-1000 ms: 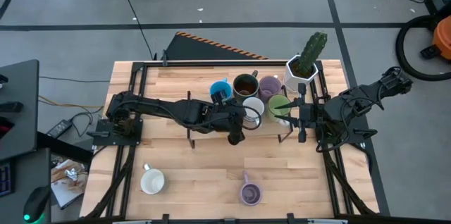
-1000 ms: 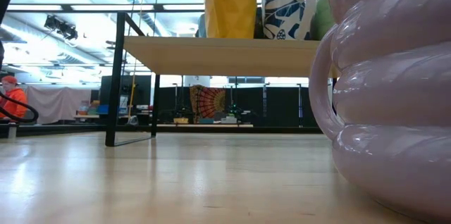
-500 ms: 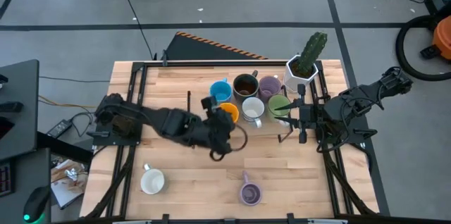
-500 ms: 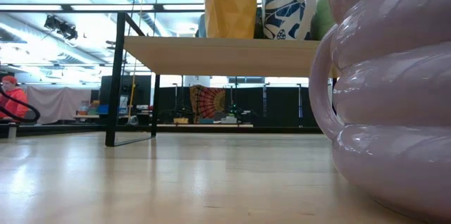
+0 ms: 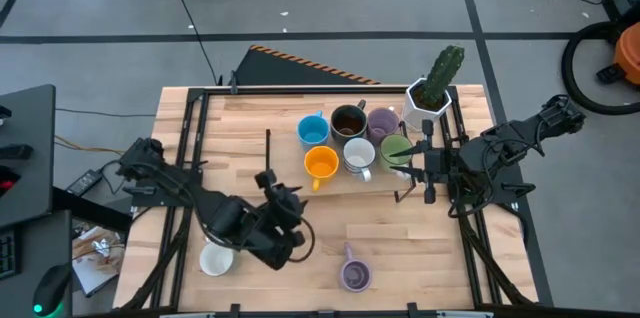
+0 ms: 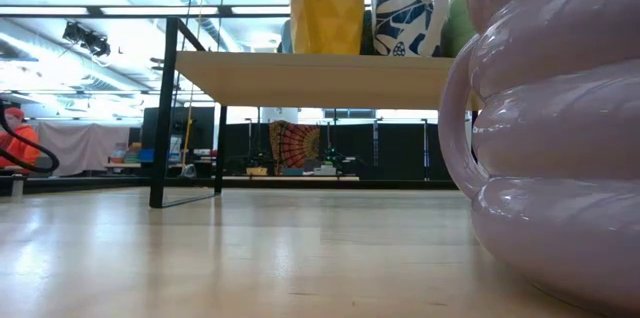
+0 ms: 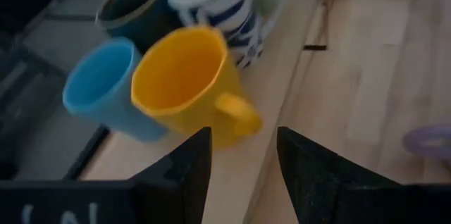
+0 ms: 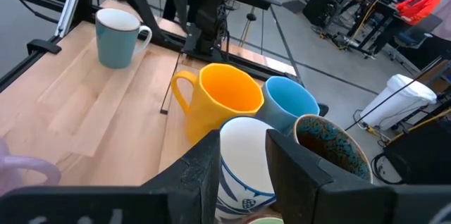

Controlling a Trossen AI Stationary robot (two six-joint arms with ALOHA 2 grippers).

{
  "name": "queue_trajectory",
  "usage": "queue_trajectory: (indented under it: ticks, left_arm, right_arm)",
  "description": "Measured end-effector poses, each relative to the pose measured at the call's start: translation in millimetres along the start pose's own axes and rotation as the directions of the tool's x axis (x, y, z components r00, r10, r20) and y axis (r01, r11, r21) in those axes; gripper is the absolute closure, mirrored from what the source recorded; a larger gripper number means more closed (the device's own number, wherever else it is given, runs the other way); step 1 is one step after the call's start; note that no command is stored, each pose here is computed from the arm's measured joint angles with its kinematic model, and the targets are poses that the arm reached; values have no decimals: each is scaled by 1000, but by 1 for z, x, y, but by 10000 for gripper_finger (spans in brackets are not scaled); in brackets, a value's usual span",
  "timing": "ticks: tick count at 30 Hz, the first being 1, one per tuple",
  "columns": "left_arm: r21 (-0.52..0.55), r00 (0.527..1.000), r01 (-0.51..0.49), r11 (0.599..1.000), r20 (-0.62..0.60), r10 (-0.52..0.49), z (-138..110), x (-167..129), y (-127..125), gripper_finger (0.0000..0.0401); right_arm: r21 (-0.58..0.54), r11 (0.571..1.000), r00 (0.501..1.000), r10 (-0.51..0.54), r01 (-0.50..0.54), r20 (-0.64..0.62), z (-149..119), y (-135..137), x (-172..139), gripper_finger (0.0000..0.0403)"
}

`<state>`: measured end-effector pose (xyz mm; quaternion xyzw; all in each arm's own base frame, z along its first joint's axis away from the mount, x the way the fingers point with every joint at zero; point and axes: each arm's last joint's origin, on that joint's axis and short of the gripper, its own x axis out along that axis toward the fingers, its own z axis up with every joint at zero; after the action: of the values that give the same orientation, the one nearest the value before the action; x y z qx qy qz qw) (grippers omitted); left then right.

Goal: Place coffee mugs
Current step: Put the yellow mug on the shelf

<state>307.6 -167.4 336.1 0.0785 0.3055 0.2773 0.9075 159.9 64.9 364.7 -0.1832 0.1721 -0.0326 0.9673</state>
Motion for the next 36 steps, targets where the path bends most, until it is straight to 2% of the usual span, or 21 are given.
queue_trajectory:
  ticks: [8,14,20,29,36]
  left_arm:
    - [-123,995,-73,990,-79,64,-36,33,-3,235]
    - [-175,990,-119,977,-93,104,-41,54,3,235]
    - [-155,996,-20,988,-86,7,-41,68,-3,235]
    - [-119,999,-24,993,-36,20,-36,69,-5,235]
    - [-83,1000,-16,996,-12,15,-31,86,-8,235]
  right_arm:
    - [-3,1000,1000,3,-3,0,0,0,0,282]
    - [-3,1000,1000,19,-19,2,0,1,0,282]
    - [-3,1000,1000,20,-20,3,0,1,0,282]
    - [-4,1000,1000,27,-27,0,0,1,0,282]
    - [-3,1000,1000,27,-27,0,0,1,0,282]
